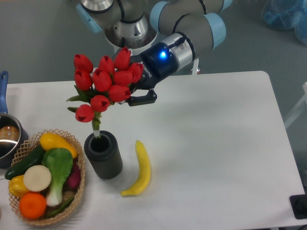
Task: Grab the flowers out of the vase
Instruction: 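Raise the tulips higher and carry them away from the vase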
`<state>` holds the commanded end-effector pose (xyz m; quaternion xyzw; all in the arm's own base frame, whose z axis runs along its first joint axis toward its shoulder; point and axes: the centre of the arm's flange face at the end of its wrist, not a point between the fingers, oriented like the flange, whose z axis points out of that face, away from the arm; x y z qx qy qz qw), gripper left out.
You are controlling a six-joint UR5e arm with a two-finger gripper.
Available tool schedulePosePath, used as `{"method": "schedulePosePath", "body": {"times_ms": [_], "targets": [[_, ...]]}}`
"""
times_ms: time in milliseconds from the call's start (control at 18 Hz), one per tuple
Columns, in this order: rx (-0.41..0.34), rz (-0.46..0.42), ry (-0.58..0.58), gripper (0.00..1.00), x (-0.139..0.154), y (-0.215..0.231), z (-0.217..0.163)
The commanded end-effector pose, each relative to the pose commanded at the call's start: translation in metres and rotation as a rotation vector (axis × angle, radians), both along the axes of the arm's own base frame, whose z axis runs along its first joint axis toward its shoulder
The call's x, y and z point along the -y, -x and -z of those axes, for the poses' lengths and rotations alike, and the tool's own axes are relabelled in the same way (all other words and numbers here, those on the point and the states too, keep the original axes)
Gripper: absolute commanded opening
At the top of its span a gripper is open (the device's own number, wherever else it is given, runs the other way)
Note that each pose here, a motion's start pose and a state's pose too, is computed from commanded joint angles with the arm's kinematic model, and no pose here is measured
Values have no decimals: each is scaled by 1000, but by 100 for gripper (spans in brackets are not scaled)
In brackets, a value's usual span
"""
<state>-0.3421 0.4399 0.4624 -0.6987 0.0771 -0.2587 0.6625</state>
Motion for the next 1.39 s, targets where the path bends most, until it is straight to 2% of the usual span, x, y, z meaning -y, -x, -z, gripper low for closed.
{"method": "schedulePosePath", "body": {"times_ms": [333,667,1056,1389], "targets": [[-25,-57,-1,41,15,31,-6],[-25,-136,8,41,43,68,2],[-44,-159,59,41,47,69,9],[-46,-161,59,41,48,69,9]]}}
